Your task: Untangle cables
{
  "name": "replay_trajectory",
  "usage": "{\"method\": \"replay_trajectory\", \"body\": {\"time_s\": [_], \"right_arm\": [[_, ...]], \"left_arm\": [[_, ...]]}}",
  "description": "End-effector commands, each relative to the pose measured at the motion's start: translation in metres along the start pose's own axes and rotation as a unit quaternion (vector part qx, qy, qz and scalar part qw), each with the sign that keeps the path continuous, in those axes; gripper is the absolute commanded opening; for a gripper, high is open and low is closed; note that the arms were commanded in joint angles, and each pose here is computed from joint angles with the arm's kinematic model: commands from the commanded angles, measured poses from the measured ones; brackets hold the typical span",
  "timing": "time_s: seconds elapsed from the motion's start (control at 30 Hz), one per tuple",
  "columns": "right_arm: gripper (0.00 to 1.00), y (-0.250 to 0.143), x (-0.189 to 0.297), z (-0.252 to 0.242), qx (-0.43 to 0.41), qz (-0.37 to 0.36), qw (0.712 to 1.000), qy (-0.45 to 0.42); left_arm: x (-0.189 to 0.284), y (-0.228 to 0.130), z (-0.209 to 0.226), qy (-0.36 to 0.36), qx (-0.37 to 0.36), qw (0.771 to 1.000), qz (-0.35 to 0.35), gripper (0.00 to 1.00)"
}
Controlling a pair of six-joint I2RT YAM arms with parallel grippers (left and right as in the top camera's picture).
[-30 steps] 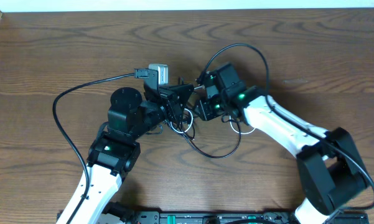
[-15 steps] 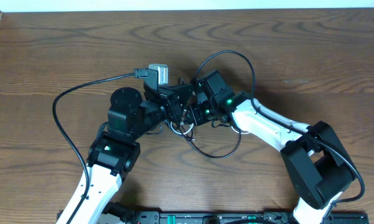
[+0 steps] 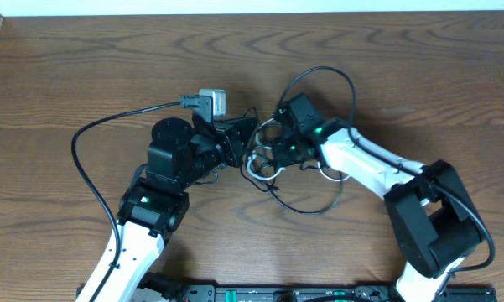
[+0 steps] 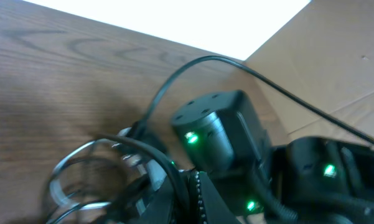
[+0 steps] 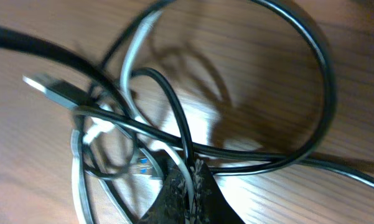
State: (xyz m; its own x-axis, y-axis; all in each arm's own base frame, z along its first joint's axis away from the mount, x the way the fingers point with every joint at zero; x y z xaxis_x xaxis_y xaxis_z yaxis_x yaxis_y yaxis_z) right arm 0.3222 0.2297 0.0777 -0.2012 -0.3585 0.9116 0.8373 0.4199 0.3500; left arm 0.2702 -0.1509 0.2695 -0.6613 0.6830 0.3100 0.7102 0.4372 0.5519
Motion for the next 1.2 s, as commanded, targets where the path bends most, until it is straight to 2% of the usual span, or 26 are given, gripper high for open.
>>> {"method": "replay_trajectory", "body": {"time_s": [0.0,0.3,0.67,1.17], "right_arm": [[0.01,-0.006,0.003,-0.037,-0.037,0.016,0.996,-0.083],[0.01,-0.026,0.021,-0.1,-0.103,0.056,0.977,-0.178],[0.01,-0.048,0.04,-0.156,-0.185,0.078,0.959,-0.2],[0.01,-0.083,0.07,-0.222,-0.278,0.094,0.92,-0.258]], "left_arm": [[0.004,0.007,0.001,0.009,-0.021,0.999,-0.022,0.08],[0.028,0.042,0.034,0.065,0.006,0.994,-0.089,0.08],[0.088,0.083,0.085,0.145,0.059,0.97,-0.186,0.08],[0.134,0.105,0.121,0.203,0.095,0.939,-0.261,0.08]]}}
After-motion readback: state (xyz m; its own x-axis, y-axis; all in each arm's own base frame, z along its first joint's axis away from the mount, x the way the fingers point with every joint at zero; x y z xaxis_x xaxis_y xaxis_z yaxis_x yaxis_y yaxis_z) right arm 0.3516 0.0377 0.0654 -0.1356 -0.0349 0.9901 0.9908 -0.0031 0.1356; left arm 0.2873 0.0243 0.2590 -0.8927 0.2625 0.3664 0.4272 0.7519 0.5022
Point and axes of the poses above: each gripper's point midway between its finger pads, its own x axis back along the fingers, its own z axis along the line the jaws close on, y = z × x, the point moved 6 cm from there along x, back along the fingers, and after that the axes turned 15 degrees about x, right-handed, at the moved point
